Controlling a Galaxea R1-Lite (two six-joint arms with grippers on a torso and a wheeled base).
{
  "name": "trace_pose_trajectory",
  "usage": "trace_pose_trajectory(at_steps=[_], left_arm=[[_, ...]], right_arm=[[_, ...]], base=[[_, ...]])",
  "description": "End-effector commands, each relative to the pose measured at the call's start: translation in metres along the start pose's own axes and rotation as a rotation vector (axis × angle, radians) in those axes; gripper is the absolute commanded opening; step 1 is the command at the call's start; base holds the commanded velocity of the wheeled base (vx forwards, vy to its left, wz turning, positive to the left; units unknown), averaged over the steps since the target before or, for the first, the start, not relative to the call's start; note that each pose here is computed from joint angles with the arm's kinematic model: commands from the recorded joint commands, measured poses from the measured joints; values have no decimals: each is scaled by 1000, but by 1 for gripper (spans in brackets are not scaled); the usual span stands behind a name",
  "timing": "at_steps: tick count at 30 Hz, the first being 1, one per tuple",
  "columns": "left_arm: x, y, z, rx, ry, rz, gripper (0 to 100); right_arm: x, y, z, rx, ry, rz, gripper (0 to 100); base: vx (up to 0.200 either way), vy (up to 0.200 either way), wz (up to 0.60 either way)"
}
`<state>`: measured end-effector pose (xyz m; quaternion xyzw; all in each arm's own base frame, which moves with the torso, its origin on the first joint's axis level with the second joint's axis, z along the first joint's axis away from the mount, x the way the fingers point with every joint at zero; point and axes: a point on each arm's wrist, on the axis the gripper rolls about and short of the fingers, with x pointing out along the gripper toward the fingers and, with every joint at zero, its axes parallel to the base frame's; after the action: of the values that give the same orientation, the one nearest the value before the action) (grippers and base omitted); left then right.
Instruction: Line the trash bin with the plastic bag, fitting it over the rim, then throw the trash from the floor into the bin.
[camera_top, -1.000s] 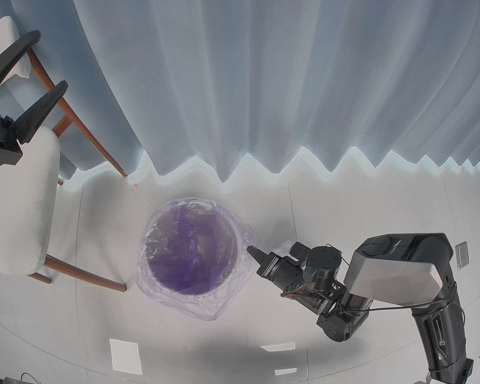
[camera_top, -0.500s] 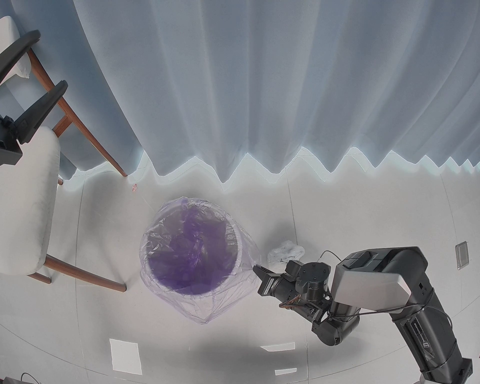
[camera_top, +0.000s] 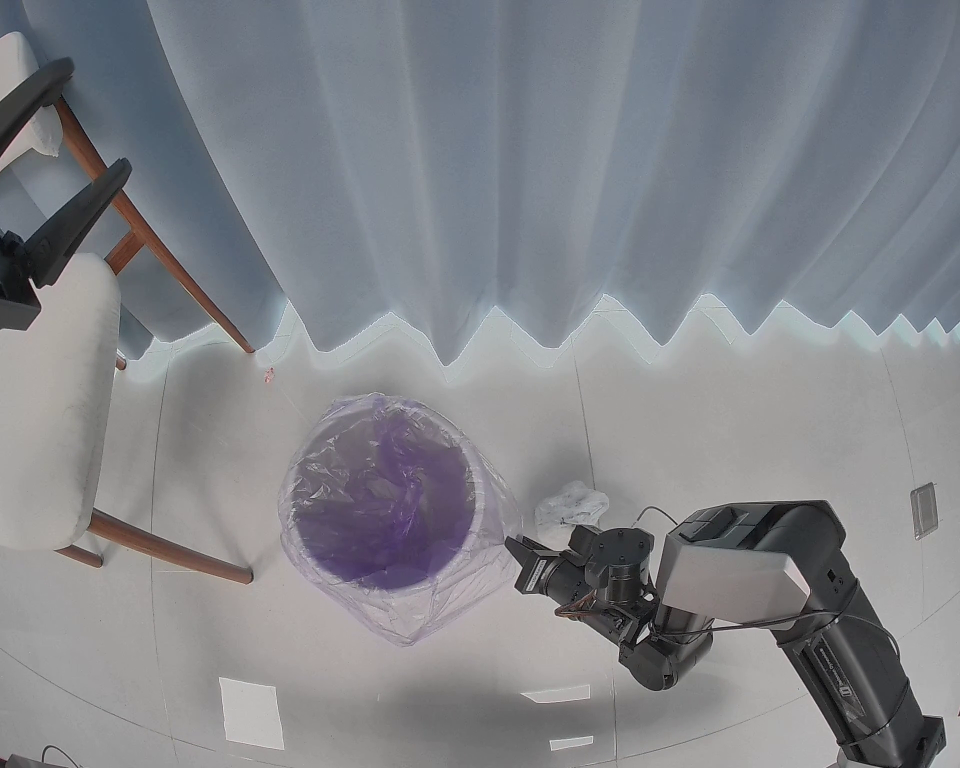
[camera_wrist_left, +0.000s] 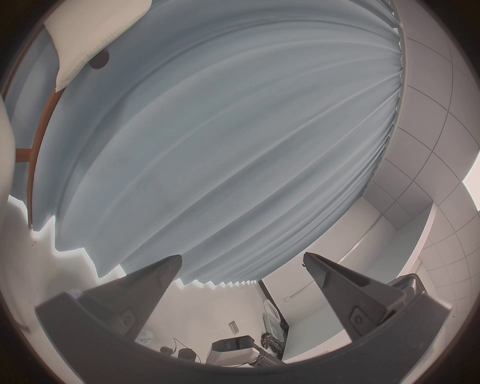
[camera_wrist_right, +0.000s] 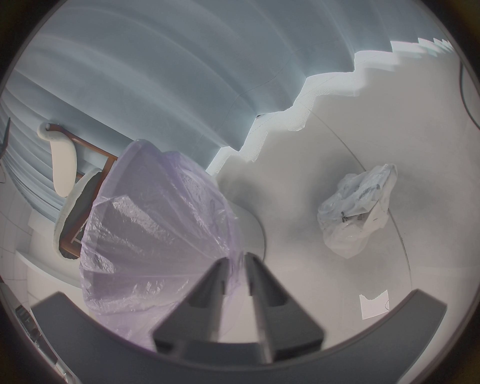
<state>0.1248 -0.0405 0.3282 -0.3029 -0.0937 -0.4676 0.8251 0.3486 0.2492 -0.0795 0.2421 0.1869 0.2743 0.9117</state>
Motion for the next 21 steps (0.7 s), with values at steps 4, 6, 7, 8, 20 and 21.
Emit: trace_pose_trajectory(at_steps=[4,6,7,8,20,21], left_arm=[[-1,-5,0,-1,0,-18,100],[-2,-4,-1,-2,2,-17,100],[-2,-4,-2,-4,3,-16,100],[-3,-5,-2,-2,3,-18,100],[-2,-5,-10,-32,31,-41,100],[-2,-5,-10,-29,28,-42,100]], right_arm=[[-24,25,38,79,-53,38,100],[-39,28,50,81,-51,29,100],[-40,27,50,82,-49,26,100],[-51,29,61,84,-58,19,100],[-100,-6,99,74,-68,-88,100],[-100,-14,100,55,-71,-110,100]], base=[[0,0,0],[0,0,0],[0,0,0],[0,0,0],[0,0,0],[0,0,0]])
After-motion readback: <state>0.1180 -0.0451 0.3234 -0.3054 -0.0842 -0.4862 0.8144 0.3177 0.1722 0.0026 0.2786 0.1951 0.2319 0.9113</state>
